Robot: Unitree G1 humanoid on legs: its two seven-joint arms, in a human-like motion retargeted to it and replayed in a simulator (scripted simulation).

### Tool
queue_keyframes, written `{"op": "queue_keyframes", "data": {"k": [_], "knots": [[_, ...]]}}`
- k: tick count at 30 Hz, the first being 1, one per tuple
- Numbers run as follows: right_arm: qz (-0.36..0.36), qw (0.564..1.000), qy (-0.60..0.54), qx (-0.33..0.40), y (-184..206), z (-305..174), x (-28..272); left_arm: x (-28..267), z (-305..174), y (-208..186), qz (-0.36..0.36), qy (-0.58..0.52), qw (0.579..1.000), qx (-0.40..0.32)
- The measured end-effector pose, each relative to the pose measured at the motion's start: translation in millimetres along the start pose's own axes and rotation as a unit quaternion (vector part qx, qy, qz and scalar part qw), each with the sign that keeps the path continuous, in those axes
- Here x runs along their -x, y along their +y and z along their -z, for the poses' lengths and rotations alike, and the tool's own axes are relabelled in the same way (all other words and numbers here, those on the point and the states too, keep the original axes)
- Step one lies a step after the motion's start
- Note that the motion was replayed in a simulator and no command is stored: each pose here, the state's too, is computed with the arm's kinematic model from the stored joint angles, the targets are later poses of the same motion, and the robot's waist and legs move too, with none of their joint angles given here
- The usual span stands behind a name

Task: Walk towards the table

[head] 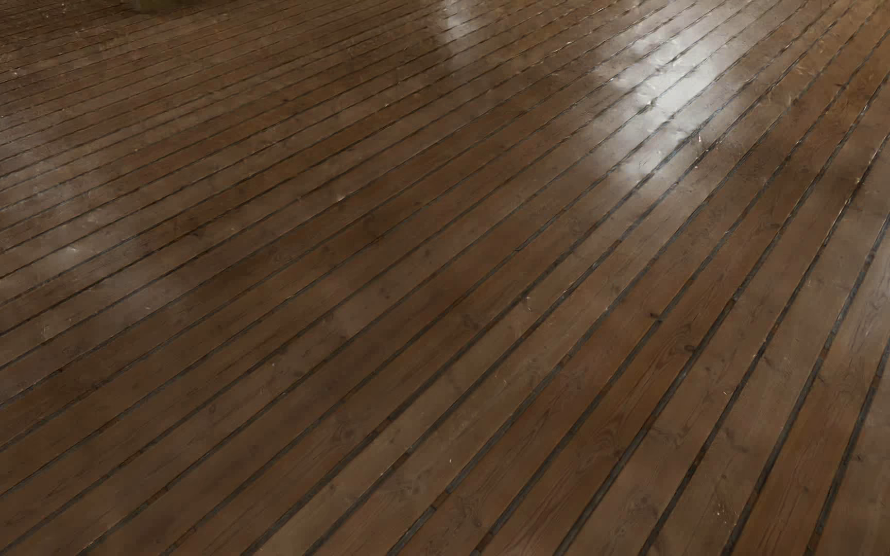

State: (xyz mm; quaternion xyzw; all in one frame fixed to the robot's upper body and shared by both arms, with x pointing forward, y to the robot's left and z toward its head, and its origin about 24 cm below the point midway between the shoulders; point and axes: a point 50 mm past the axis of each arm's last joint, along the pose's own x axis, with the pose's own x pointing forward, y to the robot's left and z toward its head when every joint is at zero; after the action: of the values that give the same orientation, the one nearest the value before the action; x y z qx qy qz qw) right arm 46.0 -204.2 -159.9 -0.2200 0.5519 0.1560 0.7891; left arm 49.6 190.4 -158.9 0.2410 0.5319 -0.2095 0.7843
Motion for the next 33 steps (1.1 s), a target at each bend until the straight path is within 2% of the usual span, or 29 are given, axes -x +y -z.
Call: {"op": "queue_keyframes", "data": {"k": [6,10,12,18,19,23,25,27,30,33], "knots": [[0.010,1.000,0.009,-0.014,-3.8,9.3,3.7,2.1,-9.6,3.1,-0.003,-0.027,1.000,-0.004],[0.007,1.000,0.008,-0.023,0.4,12.3,6.1,0.9,-41.5,20.7,-0.023,-0.084,0.996,-0.013],[0.009,0.999,0.029,-0.031,2.0,27.2,10.9,3.1,-56.3,29.8,-0.041,-0.114,0.993,0.005],[-0.017,0.996,0.084,-0.001,13.8,53.8,16.0,0.1,-88.6,36.0,-0.036,-0.154,0.986,-0.045],[-0.014,0.995,0.095,-0.014,15.4,60.1,18.4,-1.6,-76.5,42.8,-0.048,-0.130,0.990,-0.028],[-0.014,0.993,0.116,-0.006,13.1,67.9,19.4,-4.8,-26.8,8.0,0.000,-0.041,0.999,-0.036],[-0.011,0.996,0.086,-0.009,11.1,52.3,14.1,-1.5,-4.1,0.8,0.012,-0.004,0.999,-0.042],[-0.007,0.999,0.042,-0.009,8.0,28.6,8.0,3.5,12.3,-5.6,0.011,0.018,1.000,-0.013],[0.022,0.999,-0.024,-0.026,-11.0,-4.3,4.7,9.2,28.8,-12.5,0.022,0.042,0.999,-0.018],[0.042,0.995,-0.086,-0.009,-30.2,-38.2,4.5,13.1,34.9,-15.0,0.022,0.046,0.999,-0.010]]}}
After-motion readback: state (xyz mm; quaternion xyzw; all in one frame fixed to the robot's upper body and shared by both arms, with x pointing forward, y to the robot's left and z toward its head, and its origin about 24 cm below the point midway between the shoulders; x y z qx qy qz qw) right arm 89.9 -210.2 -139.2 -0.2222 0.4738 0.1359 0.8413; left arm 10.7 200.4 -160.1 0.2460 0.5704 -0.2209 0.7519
